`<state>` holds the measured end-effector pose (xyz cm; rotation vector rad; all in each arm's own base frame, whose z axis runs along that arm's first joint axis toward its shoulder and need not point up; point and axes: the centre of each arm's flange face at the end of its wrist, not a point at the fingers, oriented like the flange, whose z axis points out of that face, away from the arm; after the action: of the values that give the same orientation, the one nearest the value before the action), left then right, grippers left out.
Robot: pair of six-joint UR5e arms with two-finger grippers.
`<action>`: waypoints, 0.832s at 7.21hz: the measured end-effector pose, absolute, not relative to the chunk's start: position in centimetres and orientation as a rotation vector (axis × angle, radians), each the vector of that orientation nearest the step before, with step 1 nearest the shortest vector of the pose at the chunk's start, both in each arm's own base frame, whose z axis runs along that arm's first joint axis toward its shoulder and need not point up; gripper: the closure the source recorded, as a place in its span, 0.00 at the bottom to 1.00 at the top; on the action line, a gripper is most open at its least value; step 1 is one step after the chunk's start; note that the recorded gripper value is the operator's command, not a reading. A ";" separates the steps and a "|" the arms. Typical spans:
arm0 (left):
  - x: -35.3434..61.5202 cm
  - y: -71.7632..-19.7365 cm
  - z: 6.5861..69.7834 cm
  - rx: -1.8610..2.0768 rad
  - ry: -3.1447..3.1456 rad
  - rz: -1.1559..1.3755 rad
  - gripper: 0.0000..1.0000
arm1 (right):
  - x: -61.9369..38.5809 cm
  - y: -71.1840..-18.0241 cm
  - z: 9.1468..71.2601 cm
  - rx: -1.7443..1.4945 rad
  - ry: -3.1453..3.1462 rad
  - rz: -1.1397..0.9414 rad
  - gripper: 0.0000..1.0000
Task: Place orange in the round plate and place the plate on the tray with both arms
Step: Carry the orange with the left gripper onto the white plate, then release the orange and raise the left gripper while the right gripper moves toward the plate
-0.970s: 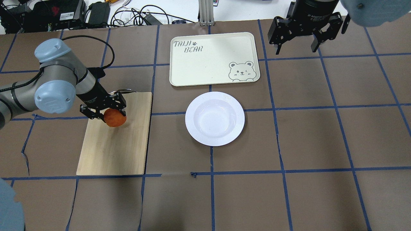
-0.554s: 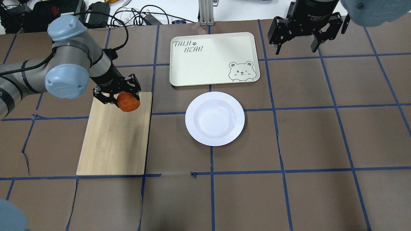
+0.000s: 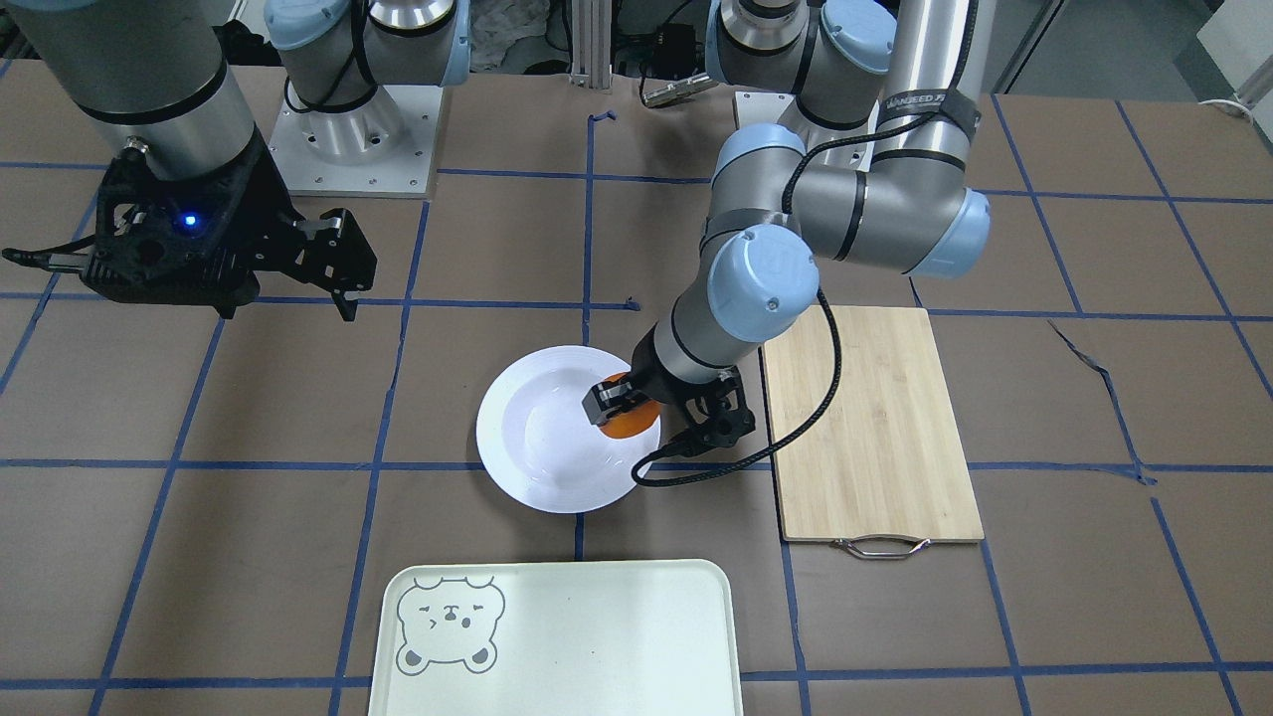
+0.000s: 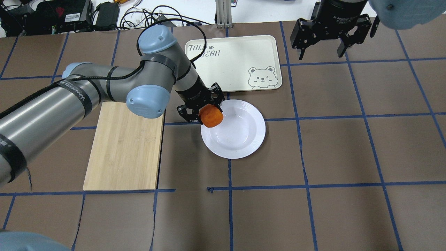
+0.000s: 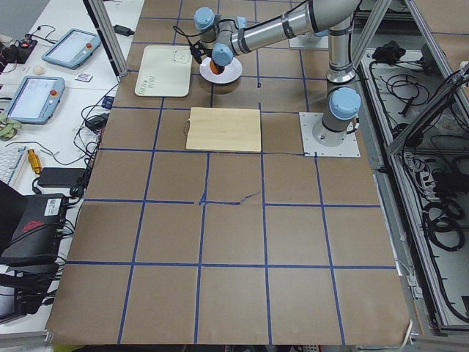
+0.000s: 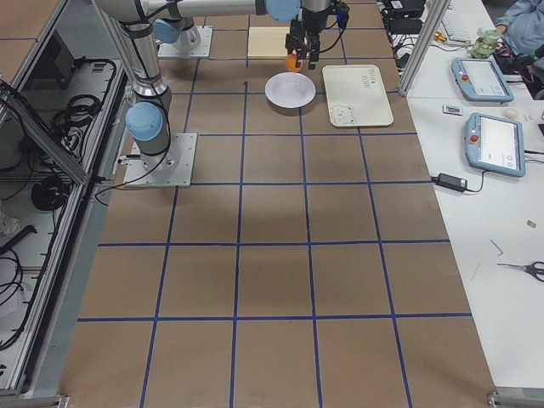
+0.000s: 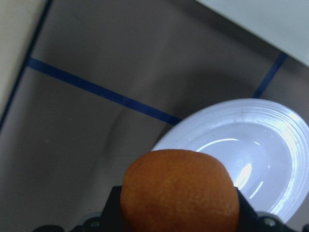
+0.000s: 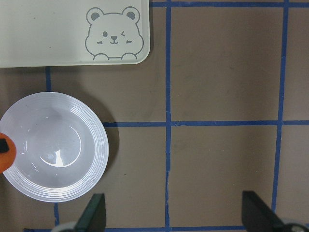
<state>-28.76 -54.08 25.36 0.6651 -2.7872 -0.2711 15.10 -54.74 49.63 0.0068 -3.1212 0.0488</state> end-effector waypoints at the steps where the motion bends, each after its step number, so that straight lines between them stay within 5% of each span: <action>1: -30.3 -54.0 24.2 0.651 -2.780 -0.264 0.19 | 15.1 -54.7 49.3 0.002 -3.127 0.039 0.00; 2: -31.1 -54.1 23.4 0.649 -2.773 -0.247 0.00 | 15.0 -54.8 49.1 -0.014 -3.131 0.042 0.00; 6: -29.4 -54.8 25.8 0.636 -2.856 -0.129 0.00 | 12.8 -56.4 47.8 -0.099 -3.140 0.038 0.00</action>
<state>-29.40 -54.83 25.76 0.6359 -2.8556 -0.1289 12.75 -56.43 47.79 -0.0990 -3.1396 0.0381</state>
